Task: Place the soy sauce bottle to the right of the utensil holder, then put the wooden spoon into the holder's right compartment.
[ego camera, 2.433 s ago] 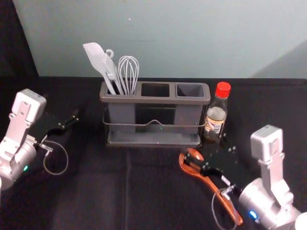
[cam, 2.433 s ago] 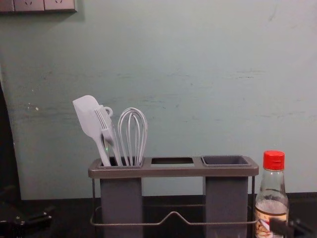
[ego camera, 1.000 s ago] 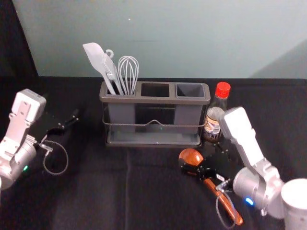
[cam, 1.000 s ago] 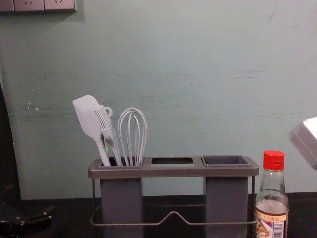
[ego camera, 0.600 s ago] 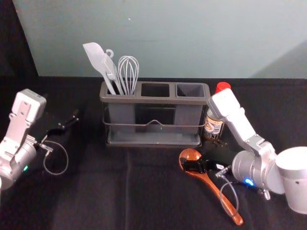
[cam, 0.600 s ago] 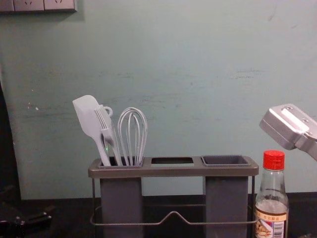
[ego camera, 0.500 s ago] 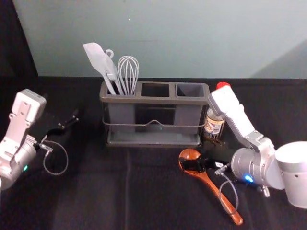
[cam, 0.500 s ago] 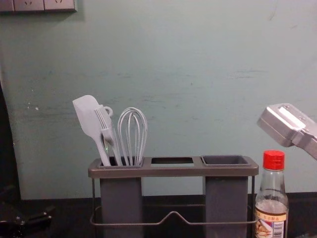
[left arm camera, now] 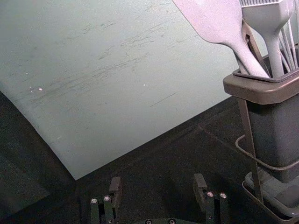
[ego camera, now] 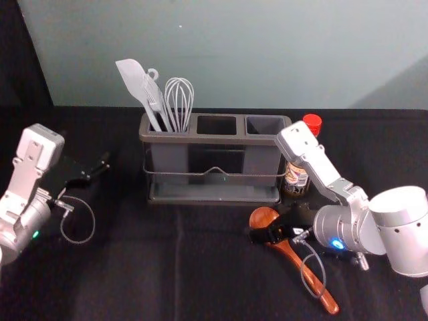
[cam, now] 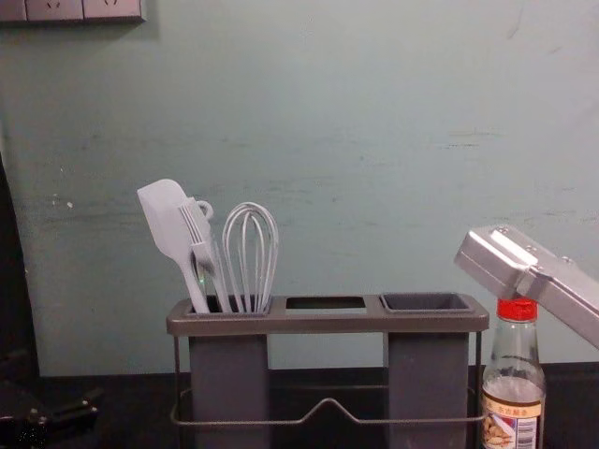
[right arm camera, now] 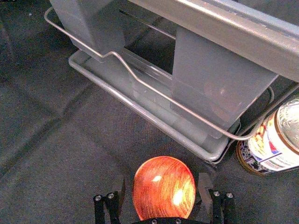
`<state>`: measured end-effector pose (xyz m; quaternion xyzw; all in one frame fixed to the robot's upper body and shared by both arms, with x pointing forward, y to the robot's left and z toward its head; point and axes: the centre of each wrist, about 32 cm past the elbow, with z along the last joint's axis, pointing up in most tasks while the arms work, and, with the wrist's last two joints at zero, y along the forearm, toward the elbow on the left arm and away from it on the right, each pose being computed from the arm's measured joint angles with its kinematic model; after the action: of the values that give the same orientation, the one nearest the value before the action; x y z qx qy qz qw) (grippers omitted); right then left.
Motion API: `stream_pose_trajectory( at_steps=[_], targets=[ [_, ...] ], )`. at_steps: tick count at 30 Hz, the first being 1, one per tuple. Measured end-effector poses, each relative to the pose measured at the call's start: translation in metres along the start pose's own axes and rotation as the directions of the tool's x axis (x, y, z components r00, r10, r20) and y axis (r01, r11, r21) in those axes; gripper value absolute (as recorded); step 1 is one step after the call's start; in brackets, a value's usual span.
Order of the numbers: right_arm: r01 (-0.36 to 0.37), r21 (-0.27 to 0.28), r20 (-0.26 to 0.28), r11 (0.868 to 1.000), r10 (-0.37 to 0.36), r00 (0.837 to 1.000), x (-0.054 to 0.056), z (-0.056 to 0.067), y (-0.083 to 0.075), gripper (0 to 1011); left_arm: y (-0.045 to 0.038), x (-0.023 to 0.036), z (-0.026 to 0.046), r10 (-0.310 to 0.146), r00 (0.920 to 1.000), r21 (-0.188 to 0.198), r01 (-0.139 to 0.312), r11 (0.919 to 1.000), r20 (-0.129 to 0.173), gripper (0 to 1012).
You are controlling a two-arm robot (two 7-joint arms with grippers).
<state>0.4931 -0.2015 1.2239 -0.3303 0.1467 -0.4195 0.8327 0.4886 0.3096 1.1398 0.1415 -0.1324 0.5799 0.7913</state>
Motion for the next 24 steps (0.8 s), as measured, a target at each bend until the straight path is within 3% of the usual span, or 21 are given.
stream_pose_trajectory(
  at_steps=[24],
  targets=[
    [0.011, -0.018, 0.026, 1.0, -0.011, 1.0, -0.0021, -0.0011, 0.0081, 1002, 0.0, 0.0, 0.0, 0.0, 1.0, 0.0, 0.0, 1.0, 0.0, 1000]
  ],
)
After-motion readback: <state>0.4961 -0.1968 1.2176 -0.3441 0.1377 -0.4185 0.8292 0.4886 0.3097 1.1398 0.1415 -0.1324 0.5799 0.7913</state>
